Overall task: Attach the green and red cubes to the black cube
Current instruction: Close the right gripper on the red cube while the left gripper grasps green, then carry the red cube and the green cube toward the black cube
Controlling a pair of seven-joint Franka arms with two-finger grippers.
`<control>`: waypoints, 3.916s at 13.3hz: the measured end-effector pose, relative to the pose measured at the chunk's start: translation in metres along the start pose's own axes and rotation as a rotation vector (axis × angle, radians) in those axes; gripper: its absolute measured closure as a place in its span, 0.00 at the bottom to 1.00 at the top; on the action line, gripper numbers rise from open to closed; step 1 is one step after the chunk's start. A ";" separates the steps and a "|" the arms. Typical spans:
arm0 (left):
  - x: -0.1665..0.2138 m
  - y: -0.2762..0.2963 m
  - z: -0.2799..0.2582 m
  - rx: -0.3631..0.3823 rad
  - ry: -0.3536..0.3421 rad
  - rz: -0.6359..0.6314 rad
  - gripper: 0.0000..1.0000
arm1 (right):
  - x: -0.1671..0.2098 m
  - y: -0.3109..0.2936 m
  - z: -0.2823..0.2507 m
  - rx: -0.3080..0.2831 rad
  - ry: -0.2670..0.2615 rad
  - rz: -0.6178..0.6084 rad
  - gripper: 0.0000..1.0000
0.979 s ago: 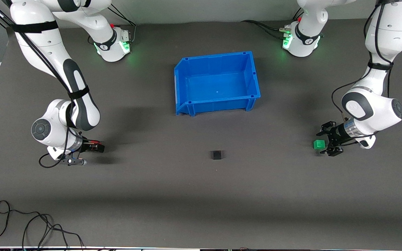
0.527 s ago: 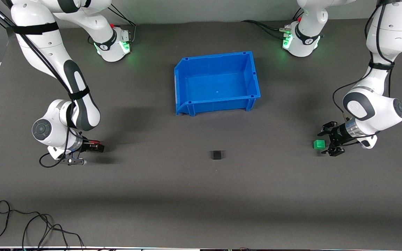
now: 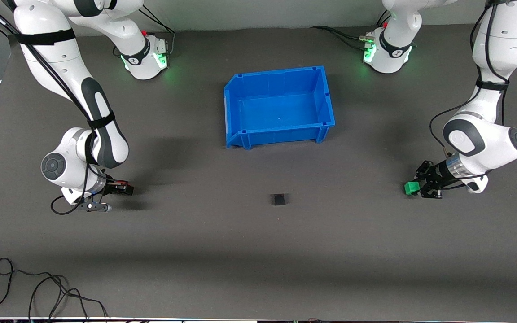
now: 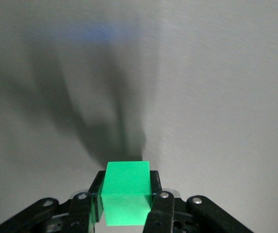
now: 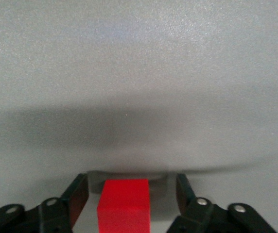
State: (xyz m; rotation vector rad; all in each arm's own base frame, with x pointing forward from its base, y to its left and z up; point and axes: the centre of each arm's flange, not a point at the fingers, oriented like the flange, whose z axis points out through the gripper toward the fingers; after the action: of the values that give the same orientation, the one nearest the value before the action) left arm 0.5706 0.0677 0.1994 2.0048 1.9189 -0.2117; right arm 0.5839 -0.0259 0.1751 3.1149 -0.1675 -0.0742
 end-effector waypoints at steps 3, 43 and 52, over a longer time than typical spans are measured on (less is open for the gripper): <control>-0.009 0.028 -0.040 0.002 -0.075 -0.009 0.63 | -0.001 0.001 0.001 0.027 0.001 0.030 0.23; -0.360 0.043 0.143 0.080 -0.009 -0.187 0.63 | -0.003 -0.190 -0.036 0.196 -0.006 1.048 0.60; -0.368 0.045 0.159 0.062 -0.007 -0.183 0.63 | -0.001 -0.306 -0.029 0.184 -0.043 1.291 0.60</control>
State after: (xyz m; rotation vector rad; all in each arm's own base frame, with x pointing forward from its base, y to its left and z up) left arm 0.6115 -0.3329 0.1873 1.8632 2.1161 -0.3288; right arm 0.6171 0.2794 0.1963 2.4936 -2.1116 -0.0916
